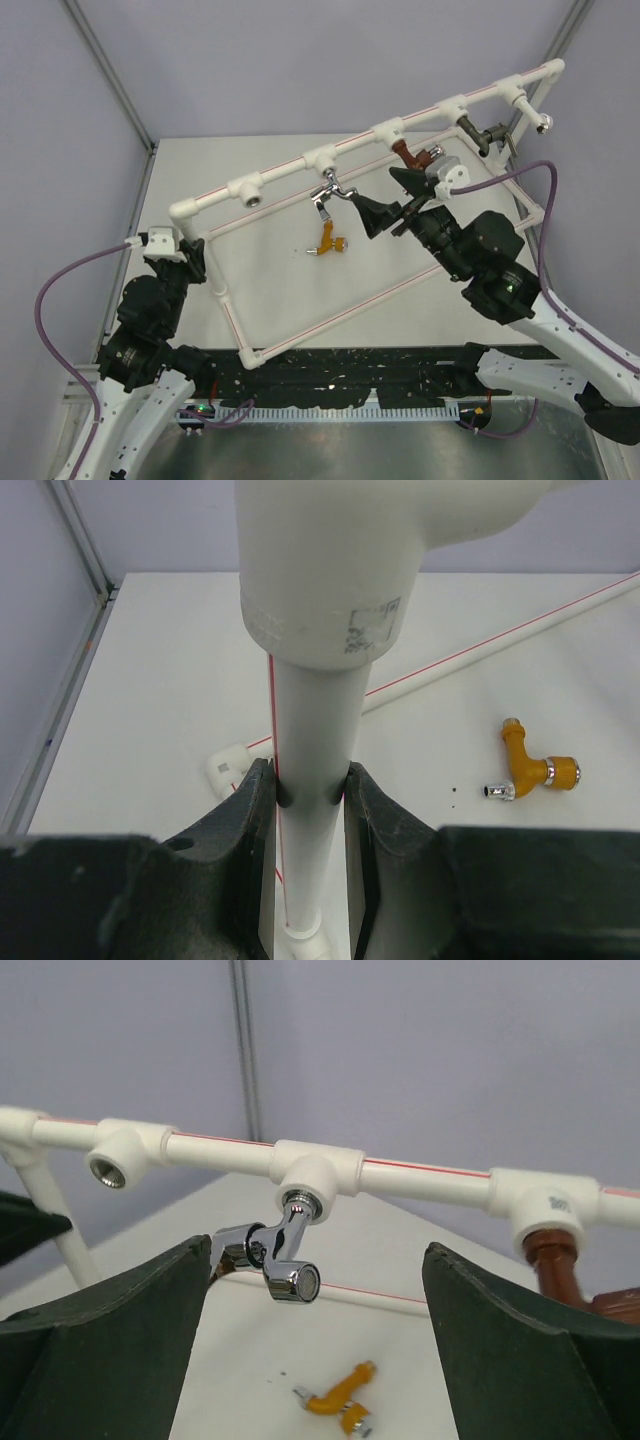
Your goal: Install the water faucets
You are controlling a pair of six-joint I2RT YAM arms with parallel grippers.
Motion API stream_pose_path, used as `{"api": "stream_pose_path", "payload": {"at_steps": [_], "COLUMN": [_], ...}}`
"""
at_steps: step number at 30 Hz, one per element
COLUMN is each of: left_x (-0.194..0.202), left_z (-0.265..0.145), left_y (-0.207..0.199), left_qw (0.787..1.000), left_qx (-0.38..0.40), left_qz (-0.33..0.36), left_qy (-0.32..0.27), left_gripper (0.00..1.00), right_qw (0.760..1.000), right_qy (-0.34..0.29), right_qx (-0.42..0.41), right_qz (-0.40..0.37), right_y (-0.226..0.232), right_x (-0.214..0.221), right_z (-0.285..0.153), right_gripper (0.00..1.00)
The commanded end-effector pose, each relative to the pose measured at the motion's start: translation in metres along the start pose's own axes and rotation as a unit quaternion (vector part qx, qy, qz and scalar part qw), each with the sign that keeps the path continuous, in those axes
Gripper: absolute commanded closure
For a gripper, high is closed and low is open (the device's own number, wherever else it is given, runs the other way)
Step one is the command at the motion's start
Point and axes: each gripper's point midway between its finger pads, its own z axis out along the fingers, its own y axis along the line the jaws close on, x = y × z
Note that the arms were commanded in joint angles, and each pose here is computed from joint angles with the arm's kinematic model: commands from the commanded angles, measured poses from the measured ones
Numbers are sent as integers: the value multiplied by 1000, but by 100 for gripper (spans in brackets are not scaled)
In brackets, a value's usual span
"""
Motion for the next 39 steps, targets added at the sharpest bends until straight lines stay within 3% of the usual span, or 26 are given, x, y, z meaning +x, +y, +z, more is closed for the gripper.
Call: {"api": "stream_pose_path", "payload": {"at_steps": [1,6,11,13,22,27,34,39], "left_x": [25,25,26,26,24,22,22,22], "left_z": [-1,-1,-1,0,-2,-3,-3,-3], "left_y": [-12,-11,-11,-12,-10,-13,-13,-13], "left_qw": [998,998,998,998,998,998,998,998], "left_qx": [33,31,30,31,29,36,37,37], "left_qz": [8,8,9,10,9,7,7,7], "left_qy": [52,51,53,54,50,47,47,46], "left_gripper": [100,100,100,100,100,100,100,100], "right_qw": [959,885,780,749,659,663,653,652], "right_qy": [92,143,162,158,131,92,93,102], "right_qx": [-69,-89,-89,-75,-51,-42,-38,-37], "right_qz": [-258,-434,-598,-639,-739,-742,-751,-750], "right_y": [1,-3,2,1,9,19,16,13], "right_x": [7,8,18,19,30,26,38,46], "right_z": [-7,-7,0,4,28,42,56,63], "right_gripper": [9,7,6,6,12,22,32,49]}}
